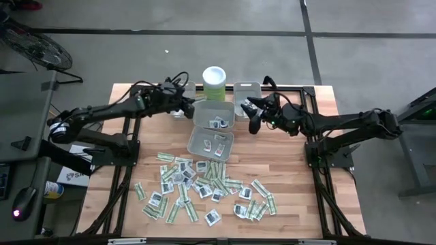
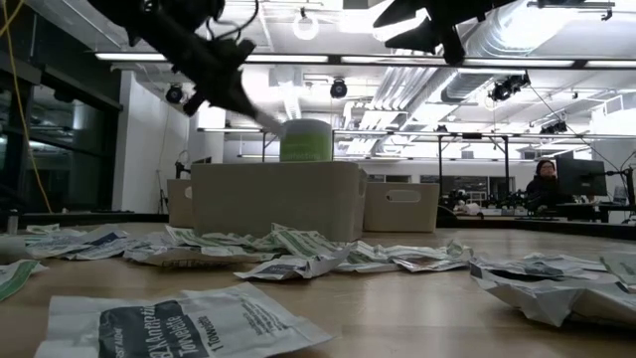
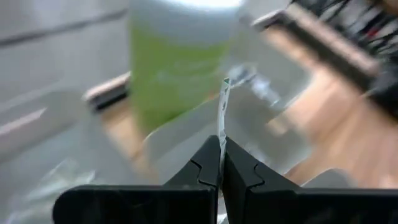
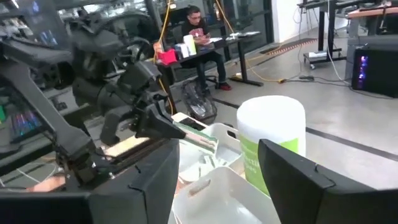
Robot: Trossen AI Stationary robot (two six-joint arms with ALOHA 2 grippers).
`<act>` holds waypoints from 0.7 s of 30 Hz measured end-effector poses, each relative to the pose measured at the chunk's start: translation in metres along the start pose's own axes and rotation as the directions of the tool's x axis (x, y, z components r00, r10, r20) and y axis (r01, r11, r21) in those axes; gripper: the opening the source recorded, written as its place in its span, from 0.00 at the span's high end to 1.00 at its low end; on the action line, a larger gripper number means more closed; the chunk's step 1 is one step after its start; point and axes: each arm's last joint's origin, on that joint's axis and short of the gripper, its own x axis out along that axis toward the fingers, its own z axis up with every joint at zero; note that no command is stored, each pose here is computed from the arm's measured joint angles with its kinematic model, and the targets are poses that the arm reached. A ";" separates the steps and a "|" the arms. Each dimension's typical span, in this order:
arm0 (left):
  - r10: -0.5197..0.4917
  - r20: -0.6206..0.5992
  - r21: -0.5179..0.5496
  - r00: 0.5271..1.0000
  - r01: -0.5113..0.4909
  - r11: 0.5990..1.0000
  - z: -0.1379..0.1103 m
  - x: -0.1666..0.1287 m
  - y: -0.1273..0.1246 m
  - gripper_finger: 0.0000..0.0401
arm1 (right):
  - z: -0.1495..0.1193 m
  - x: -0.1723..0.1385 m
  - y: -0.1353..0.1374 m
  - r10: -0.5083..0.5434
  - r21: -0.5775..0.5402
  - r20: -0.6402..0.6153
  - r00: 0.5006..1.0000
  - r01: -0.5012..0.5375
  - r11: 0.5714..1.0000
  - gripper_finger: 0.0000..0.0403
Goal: Pick & Place First Aid Supplies
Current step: Put the bandage pack into the left bin
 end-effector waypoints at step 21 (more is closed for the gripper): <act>-0.002 -0.345 -0.278 0.939 -0.101 0.955 -0.011 0.030 0.096 1.00 | -0.004 0.000 -0.002 -0.041 0.038 -0.032 0.999 0.042 0.998 0.47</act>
